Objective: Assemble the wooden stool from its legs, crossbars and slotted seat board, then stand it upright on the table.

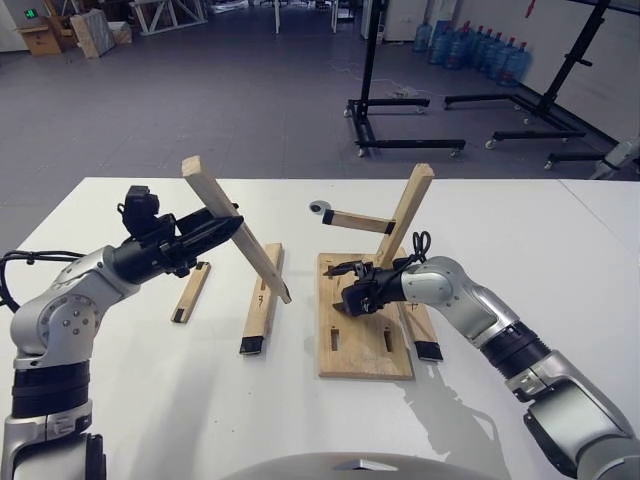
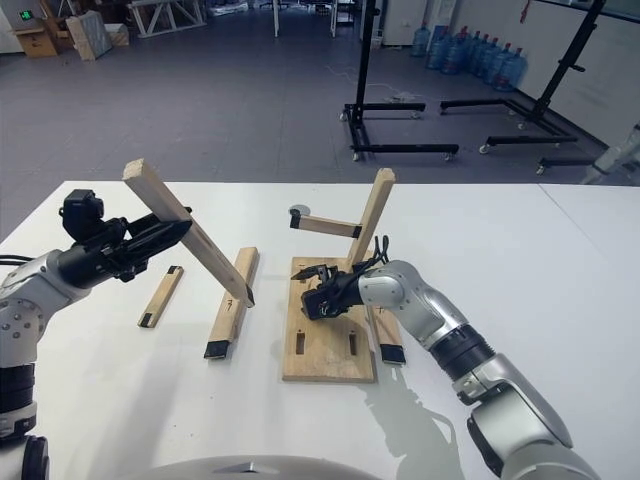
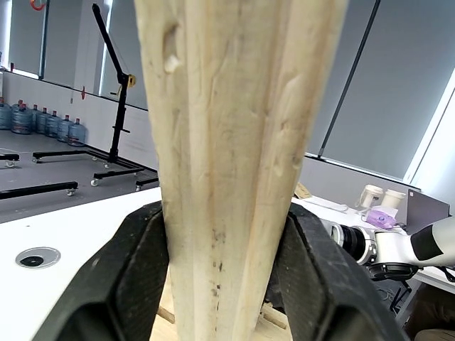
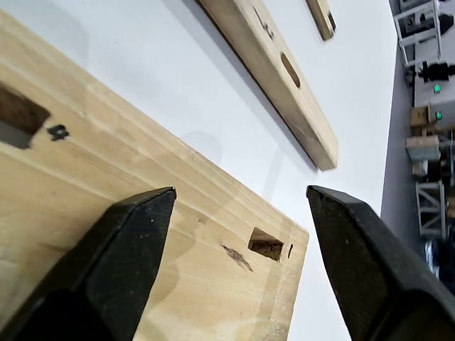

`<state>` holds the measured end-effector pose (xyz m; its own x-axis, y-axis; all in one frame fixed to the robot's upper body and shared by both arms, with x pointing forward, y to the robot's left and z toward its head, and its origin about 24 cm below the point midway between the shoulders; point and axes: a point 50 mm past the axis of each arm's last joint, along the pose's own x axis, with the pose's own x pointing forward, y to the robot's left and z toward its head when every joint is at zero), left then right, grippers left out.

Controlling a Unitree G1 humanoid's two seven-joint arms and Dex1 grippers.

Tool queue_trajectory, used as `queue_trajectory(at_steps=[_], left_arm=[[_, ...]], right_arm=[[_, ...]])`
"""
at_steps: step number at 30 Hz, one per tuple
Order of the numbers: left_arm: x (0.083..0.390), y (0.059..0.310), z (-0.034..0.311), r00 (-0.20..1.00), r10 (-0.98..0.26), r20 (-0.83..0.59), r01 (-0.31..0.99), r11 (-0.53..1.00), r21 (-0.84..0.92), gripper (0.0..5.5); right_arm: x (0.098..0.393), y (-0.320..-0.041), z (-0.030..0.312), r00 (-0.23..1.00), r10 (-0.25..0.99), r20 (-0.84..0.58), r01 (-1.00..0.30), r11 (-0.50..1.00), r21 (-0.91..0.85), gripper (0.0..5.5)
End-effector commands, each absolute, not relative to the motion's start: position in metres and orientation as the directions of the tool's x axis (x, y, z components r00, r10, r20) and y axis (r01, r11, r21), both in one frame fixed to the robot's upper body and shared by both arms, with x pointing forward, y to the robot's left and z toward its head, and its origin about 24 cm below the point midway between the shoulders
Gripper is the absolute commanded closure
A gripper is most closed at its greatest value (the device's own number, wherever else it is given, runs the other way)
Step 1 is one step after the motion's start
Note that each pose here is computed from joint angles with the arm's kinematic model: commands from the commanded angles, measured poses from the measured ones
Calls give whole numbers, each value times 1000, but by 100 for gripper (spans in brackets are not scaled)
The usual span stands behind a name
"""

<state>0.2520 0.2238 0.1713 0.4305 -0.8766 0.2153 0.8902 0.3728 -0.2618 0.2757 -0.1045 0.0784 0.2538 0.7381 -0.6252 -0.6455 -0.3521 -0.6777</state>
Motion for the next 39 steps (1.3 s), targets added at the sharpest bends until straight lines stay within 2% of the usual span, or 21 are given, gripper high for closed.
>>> queue_trajectory(at_steps=[1, 3, 5, 13, 16, 18, 21, 23, 26, 28, 30, 33, 35, 39], left_arm=[[257, 225, 181, 409, -889, 207, 902, 359, -240, 344], [258, 224, 181, 403, -892, 203, 904, 353, -242, 344], [258, 224, 180, 399, -895, 200, 905, 349, -245, 344], [261, 228, 177, 416, -888, 198, 897, 365, -249, 344], [265, 230, 171, 464, -868, 175, 875, 419, -241, 344], [267, 227, 167, 478, -863, 163, 868, 435, -239, 344], [264, 218, 161, 457, -872, 175, 879, 412, -240, 344], [264, 213, 156, 452, -874, 180, 882, 407, -237, 344], [264, 206, 154, 441, -876, 195, 890, 397, -225, 344], [264, 202, 153, 435, -879, 198, 894, 394, -214, 344], [264, 197, 153, 432, -876, 215, 896, 391, -210, 344], [264, 190, 151, 421, -880, 222, 902, 382, -199, 344], [266, 186, 146, 418, -885, 203, 904, 383, -190, 344], [267, 176, 137, 411, -895, 172, 905, 380, -190, 344]], right_arm=[[240, -112, 40, 12, 611, -791, -677, -578, -456, 209], [231, -106, 38, -58, 626, -778, -665, -605, -437, 209], [230, -97, 38, -78, 646, -759, -665, -601, -443, 209], [247, -106, 59, 12, 746, -666, -643, -504, -577, 209], [253, -110, 71, 68, 776, -627, -635, -451, -627, 209], [252, -109, 83, 79, 818, -571, -651, -391, -650, 209], [252, -104, 119, 67, 922, -382, -718, -221, -660, 209], [249, -101, 139, 50, 951, -305, -738, -171, -653, 209], [244, -107, 149, 35, 974, -225, -803, -107, -587, 209], [240, -118, 144, 34, 974, -225, -872, -82, -483, 209], [236, -128, 144, 49, 986, -160, -937, -10, -350, 209], [238, -135, 157, 96, 995, -40, -969, 84, -233, 209], [240, -138, 165, 119, 993, -5, -973, 116, -198, 209], [241, -142, 170, 130, 991, -21, -973, 123, -197, 209]])
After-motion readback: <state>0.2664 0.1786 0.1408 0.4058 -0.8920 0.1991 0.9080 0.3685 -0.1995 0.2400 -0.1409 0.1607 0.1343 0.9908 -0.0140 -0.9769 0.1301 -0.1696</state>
